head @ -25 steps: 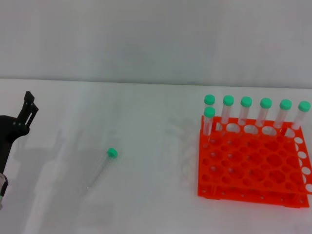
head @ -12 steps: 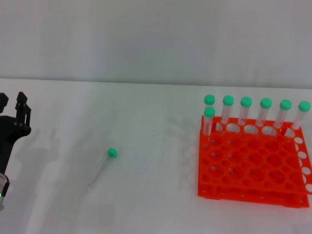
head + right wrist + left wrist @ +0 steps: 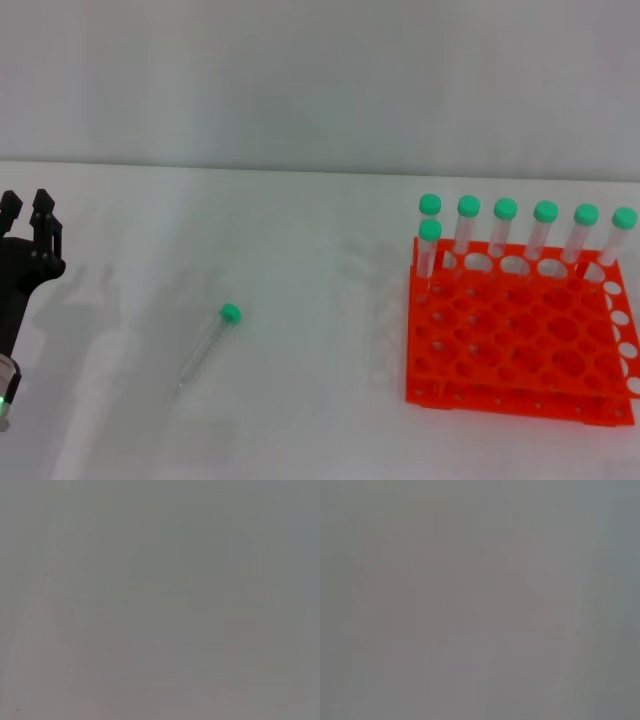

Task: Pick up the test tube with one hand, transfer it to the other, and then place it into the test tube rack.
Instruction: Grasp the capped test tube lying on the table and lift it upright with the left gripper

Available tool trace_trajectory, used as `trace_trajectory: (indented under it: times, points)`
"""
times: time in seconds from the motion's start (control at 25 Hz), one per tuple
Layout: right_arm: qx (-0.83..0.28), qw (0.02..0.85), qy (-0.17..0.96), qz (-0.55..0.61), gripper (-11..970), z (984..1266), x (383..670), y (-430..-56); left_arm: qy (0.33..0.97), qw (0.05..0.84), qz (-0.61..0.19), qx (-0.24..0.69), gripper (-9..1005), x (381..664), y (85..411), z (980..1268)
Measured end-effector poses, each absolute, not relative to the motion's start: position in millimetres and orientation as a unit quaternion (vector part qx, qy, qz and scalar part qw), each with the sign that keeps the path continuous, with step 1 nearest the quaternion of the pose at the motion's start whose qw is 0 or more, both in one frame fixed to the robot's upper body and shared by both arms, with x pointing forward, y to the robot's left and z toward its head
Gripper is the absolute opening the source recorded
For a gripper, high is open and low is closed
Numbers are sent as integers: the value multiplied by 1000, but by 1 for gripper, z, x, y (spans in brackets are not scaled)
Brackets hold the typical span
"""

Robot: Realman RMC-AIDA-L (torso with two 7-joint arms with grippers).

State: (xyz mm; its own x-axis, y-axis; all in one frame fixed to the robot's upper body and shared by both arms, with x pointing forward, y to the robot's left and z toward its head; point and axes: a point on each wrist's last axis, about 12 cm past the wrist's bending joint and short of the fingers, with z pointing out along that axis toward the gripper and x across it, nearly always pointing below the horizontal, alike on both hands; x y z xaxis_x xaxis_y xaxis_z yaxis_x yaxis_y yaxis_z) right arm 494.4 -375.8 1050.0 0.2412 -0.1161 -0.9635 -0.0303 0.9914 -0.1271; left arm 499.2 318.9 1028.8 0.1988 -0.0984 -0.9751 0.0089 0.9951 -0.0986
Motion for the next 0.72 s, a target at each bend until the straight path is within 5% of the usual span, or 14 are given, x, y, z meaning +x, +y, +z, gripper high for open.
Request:
trace_trajectory:
  times: [0.24, 0.72]
  points:
    - [-59, 786, 615, -28, 309, 1050, 495, -376, 633, 773, -35, -36, 332, 499, 319, 1028]
    - [-59, 784, 617, -26, 311, 1049, 494, -375, 635, 771, -33, -38, 334, 496, 320, 1027]
